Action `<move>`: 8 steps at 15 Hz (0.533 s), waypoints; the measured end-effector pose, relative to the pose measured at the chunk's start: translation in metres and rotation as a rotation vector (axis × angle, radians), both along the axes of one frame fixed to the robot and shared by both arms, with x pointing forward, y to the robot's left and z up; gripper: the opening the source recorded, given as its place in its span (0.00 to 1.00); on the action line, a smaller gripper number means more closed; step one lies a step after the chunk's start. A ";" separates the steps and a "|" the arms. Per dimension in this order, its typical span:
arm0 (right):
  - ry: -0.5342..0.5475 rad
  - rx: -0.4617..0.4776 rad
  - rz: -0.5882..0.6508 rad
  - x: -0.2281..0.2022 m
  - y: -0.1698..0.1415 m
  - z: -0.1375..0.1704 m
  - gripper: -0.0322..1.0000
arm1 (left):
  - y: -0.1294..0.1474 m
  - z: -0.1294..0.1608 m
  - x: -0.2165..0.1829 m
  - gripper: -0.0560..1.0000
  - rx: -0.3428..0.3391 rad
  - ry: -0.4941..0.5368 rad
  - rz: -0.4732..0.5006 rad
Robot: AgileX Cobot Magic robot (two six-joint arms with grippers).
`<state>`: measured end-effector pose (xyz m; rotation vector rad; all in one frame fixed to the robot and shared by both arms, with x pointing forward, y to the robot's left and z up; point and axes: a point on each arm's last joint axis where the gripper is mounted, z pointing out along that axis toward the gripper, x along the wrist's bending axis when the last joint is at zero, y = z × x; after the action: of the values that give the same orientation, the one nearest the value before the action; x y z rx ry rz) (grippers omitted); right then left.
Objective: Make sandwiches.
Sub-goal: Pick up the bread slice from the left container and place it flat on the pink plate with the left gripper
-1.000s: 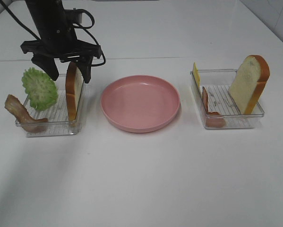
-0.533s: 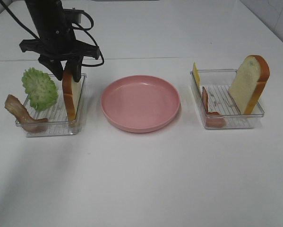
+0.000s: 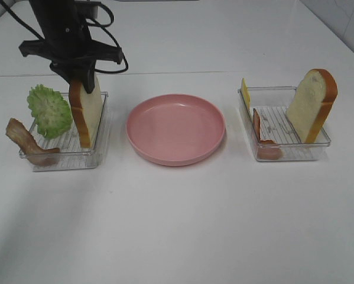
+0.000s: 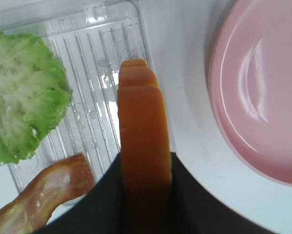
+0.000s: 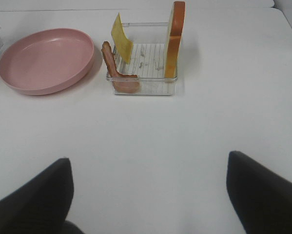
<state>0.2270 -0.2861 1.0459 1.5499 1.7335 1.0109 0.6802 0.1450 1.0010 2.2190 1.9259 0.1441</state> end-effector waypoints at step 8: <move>0.000 0.000 0.000 0.000 0.000 0.000 0.81 | 0.000 0.066 -0.005 0.25 -0.436 -0.125 -0.029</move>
<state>0.2270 -0.2861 1.0459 1.5499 1.7335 1.0109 0.6755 0.1453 1.0665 1.9004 1.6675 -0.1284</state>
